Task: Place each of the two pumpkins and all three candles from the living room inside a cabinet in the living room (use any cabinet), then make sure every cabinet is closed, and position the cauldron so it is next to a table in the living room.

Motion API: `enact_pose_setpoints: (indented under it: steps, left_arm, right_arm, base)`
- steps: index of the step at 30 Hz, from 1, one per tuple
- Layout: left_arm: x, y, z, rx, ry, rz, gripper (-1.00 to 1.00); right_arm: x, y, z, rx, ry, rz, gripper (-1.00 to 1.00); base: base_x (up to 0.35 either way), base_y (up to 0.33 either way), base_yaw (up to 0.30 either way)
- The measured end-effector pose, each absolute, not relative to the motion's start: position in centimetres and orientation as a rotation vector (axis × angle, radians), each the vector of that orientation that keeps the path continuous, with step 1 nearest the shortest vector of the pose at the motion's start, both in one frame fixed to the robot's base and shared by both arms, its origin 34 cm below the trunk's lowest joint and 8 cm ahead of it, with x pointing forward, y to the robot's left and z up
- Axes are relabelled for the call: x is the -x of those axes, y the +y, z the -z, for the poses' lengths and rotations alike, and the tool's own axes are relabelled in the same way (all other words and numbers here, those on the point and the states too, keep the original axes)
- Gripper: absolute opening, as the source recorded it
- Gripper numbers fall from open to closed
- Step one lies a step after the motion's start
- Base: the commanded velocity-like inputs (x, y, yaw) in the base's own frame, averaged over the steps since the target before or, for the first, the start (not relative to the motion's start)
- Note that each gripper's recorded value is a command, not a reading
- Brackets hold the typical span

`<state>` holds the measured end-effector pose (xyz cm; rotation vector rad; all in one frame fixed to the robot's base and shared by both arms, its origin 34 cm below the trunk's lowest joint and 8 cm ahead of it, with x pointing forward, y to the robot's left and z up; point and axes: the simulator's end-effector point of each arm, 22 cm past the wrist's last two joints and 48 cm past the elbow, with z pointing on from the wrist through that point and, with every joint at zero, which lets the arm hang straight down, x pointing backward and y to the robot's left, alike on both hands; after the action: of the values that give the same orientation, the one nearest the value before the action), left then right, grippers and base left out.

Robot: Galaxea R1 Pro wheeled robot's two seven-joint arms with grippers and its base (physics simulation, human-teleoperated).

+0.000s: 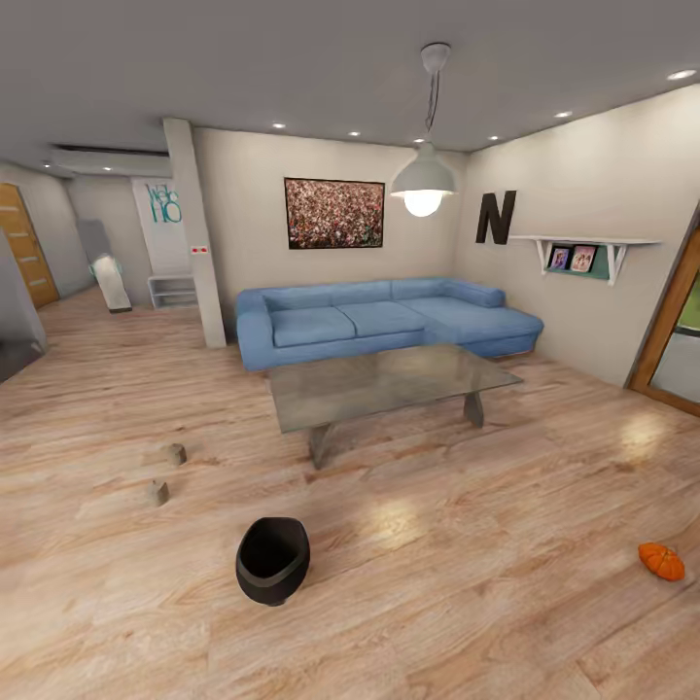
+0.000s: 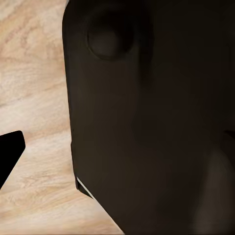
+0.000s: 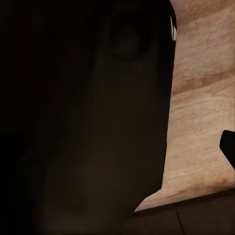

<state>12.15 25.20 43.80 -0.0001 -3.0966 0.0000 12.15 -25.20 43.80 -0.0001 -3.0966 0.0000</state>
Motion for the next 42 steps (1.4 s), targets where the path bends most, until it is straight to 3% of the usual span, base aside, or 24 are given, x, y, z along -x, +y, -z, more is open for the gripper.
enact_pose_setpoints:
  steps: [24,42]
  left_arm:
    - [-13.9,26.8,-43.8,0.012,-3.146,0.030,1.00]
    - [-14.6,26.4,-43.8,0.030,-3.181,0.021,1.00]
  right_arm:
    - [-12.5,-23.8,-43.8,0.079,-3.097,0.023,1.00]
    - [-12.3,-24.2,-43.8,0.106,-3.093,0.016,1.00]
  base:
    - [0.002,-0.001,0.000]
    - [0.110,-0.100,0.000]
